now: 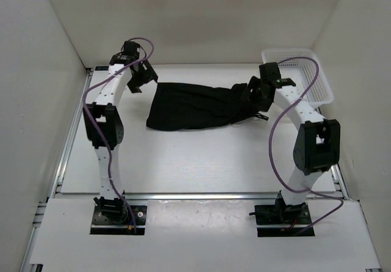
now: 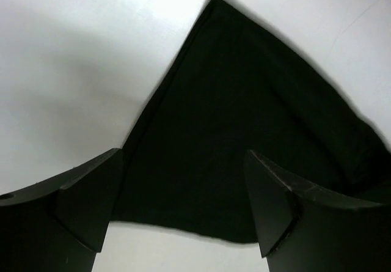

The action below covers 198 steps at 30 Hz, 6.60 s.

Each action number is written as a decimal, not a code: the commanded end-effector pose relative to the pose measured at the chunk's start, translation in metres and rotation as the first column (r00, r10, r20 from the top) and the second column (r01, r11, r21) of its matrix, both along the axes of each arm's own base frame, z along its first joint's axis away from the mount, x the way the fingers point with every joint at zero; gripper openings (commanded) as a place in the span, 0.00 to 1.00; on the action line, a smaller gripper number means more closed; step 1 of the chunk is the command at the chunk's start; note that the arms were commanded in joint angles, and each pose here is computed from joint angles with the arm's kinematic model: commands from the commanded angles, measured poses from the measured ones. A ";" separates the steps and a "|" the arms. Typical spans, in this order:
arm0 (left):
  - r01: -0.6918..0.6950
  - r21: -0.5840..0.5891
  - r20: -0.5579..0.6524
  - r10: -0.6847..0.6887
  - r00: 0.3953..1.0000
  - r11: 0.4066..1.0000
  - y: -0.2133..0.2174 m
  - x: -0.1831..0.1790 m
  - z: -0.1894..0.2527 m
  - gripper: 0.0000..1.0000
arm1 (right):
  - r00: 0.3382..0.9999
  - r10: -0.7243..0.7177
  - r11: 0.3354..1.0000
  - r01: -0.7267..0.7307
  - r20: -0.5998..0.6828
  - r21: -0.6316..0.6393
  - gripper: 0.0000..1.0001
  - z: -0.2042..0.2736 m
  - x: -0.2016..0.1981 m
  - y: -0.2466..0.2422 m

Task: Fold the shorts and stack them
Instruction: Fold the shorts

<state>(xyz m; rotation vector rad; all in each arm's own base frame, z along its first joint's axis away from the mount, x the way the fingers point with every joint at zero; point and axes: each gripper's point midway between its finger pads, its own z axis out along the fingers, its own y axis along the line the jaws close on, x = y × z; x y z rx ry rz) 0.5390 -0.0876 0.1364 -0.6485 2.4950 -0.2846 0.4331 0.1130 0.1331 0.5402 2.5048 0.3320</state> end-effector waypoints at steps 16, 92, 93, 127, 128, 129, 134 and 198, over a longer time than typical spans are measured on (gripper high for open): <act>0.040 -0.046 -0.317 -0.052 0.947 0.998 -0.002 -0.104 -0.103 0.92 | 0.992 -0.036 0.987 0.054 -0.120 0.151 0.80 -0.054 -0.013 0.013; -0.112 0.055 -0.216 0.122 0.969 0.992 0.048 -0.250 -0.006 0.85 | 0.997 0.064 0.962 -0.075 -0.051 -0.262 0.00 -0.012 -0.102 -0.023; -0.103 0.055 -0.216 0.113 0.970 0.993 0.046 -0.248 -0.008 0.85 | 0.997 0.044 0.961 -0.057 -0.056 -0.270 0.00 -0.016 -0.104 -0.026; -0.037 0.079 -0.264 0.057 0.963 0.996 0.034 -0.251 -0.029 0.85 | 0.978 0.126 0.955 -0.073 -0.169 0.289 0.94 -0.088 -0.167 -0.014; -0.037 0.079 -0.264 0.056 0.963 0.996 0.034 -0.251 -0.029 0.85 | 0.975 0.118 0.959 -0.062 -0.190 0.277 0.94 -0.095 -0.173 -0.016; -0.037 0.079 -0.264 0.056 0.963 0.996 0.034 -0.251 -0.029 0.85 | 0.975 0.086 0.964 -0.030 -0.206 0.263 0.94 -0.102 -0.173 -0.022; -0.036 0.080 -0.272 0.057 0.961 0.996 0.034 -0.254 -0.032 0.85 | 0.980 0.061 0.966 -0.010 -0.190 0.258 0.75 -0.102 -0.170 -0.026; 0.056 -0.092 -0.435 -0.090 0.896 0.994 -0.051 -0.232 -0.117 0.10 | 0.968 0.245 0.940 -0.222 0.061 -0.260 0.00 0.065 -0.114 0.016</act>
